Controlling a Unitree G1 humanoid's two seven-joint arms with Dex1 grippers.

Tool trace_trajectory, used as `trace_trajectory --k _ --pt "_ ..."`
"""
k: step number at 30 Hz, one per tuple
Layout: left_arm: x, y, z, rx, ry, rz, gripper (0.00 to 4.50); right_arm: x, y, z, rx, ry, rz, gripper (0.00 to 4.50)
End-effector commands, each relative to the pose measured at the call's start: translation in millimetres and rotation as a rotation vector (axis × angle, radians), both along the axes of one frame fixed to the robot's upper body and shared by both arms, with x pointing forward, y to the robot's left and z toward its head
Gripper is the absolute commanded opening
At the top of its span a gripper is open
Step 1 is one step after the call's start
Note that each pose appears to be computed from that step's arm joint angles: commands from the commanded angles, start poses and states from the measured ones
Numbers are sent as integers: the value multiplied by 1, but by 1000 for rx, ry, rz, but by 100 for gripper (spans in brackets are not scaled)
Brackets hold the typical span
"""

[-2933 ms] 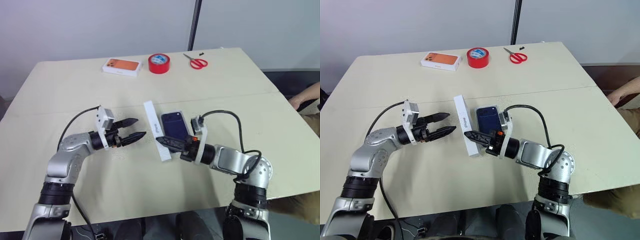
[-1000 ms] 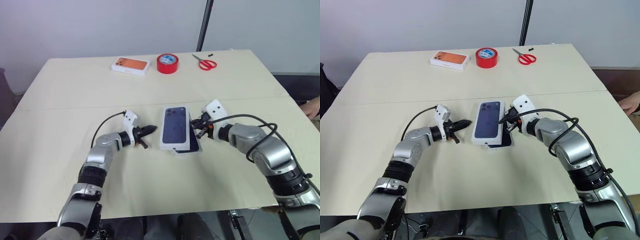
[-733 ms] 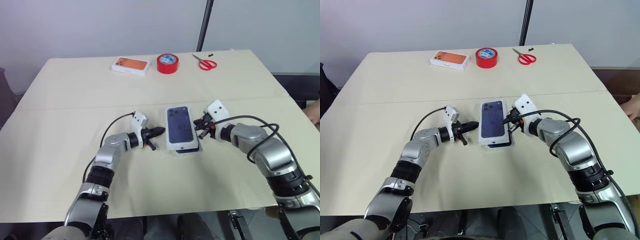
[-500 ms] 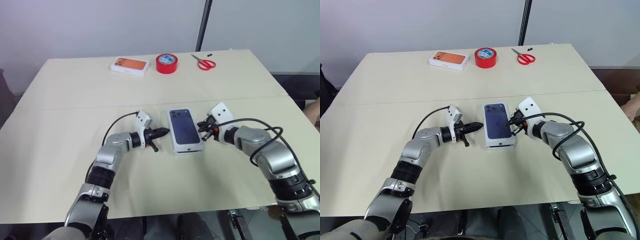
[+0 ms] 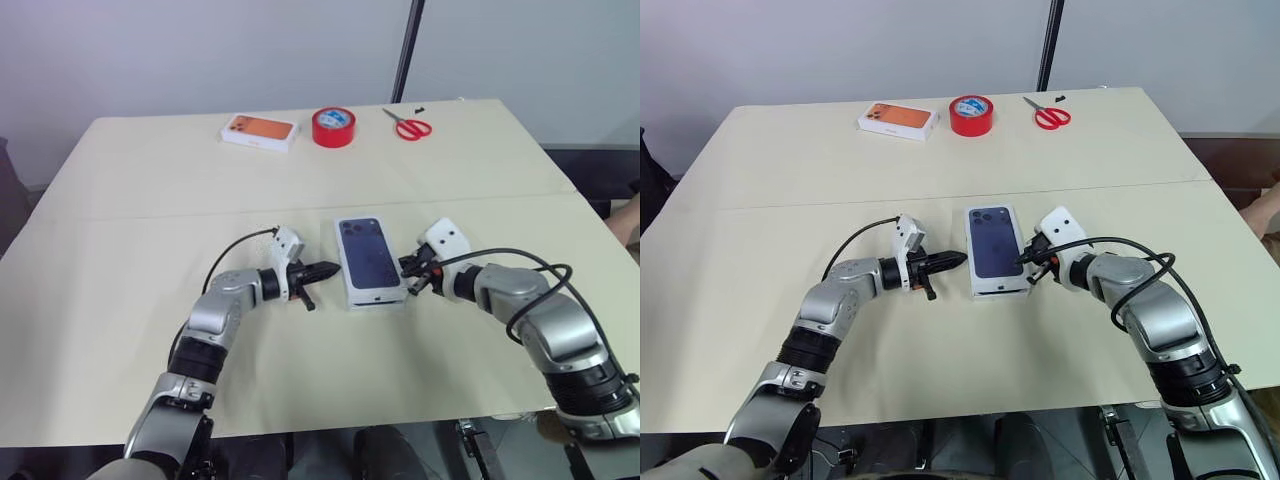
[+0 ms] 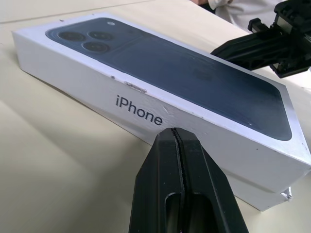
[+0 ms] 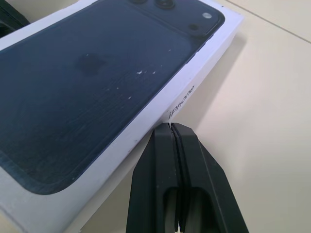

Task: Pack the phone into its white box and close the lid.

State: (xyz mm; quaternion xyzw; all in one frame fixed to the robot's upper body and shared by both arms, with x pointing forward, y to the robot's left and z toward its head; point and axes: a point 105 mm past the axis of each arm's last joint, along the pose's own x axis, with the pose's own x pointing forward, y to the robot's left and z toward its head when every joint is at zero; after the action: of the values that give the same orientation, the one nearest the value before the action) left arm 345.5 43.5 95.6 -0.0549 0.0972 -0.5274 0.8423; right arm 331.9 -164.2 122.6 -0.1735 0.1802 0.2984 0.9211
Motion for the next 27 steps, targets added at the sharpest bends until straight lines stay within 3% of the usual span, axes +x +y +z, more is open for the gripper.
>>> trace_trajectory --k 1,10,17,23,25,27 --pt "-7 -14 12 -32 -33 -50 0 -3 4 16 -3 -56 33 3" --pt "-22 -13 13 -22 -28 -101 0 -20 18 23 58 -60 130 3" --pt "-26 -5 4 5 -9 -91 0 -25 10 11 -21 -42 128 3" --pt "-16 5 7 8 -17 -38 0 -17 -4 5 -101 -57 70 3" --pt "-12 7 10 0 -24 -22 0 -13 -7 10 -91 -79 49 3" --pt "-2 7 30 -70 -38 15 0 -4 -9 29 -25 -144 16 3"
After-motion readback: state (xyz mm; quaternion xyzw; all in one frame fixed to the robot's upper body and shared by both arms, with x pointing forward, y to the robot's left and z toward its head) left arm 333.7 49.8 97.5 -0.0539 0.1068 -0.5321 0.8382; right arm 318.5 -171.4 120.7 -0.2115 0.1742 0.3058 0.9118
